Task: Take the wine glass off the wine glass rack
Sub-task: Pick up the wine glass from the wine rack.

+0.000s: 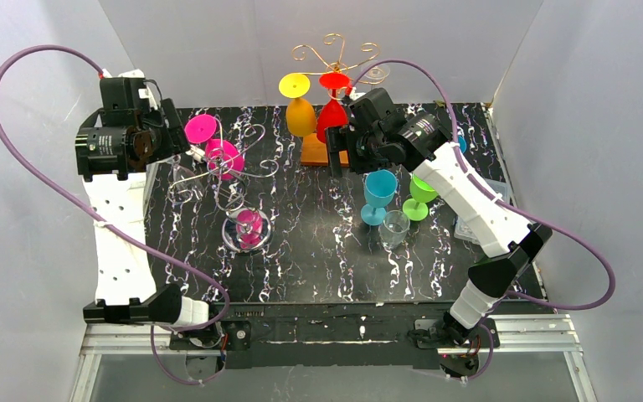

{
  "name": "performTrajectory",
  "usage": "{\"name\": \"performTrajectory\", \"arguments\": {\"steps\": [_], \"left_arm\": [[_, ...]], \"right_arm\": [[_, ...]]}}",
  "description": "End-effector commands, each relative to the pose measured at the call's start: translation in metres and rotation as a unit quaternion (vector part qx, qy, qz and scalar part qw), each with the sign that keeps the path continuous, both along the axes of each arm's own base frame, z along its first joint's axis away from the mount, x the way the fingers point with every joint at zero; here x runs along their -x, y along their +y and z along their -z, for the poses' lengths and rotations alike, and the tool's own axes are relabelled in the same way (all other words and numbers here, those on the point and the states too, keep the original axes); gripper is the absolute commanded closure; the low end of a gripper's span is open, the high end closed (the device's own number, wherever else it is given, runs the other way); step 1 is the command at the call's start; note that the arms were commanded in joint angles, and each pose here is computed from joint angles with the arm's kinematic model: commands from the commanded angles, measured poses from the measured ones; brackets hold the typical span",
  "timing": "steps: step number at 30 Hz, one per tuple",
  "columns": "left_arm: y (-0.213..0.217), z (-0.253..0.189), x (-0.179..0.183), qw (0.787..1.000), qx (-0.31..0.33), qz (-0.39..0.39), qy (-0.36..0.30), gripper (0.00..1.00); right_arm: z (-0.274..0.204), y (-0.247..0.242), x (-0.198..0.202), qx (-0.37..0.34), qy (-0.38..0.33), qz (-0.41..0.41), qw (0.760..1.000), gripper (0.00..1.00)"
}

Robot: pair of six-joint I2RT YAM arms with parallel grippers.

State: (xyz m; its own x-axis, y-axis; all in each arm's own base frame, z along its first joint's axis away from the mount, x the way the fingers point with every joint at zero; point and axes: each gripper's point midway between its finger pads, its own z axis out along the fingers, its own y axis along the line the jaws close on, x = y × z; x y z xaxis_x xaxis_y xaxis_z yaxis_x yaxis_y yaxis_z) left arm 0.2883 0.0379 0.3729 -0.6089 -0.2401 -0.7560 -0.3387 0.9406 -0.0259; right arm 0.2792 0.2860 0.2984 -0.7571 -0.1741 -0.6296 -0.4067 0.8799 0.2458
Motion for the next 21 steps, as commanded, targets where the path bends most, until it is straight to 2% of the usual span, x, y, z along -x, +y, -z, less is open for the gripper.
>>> {"name": "performTrajectory", "arguments": {"steps": [1, 13, 21], "left_arm": [[0.008, -0.015, -0.003, 0.999, -0.015, -0.021, -0.02, 0.65], [-0.008, -0.015, -0.031, 1.0, -0.003, 0.014, -0.023, 0.67], [-0.019, -0.015, -0.022, 0.999, 0.016, 0.04, -0.029, 0.69]], "right_arm": [[-0.022, 0.0, -0.001, -0.021, -0.027, 0.004, 0.999, 0.04], [-0.021, 0.001, -0.003, -0.018, -0.027, 0.004, 0.999, 0.04], [-0.02, 0.002, -0.004, -0.018, -0.026, 0.003, 0.999, 0.04]]}}
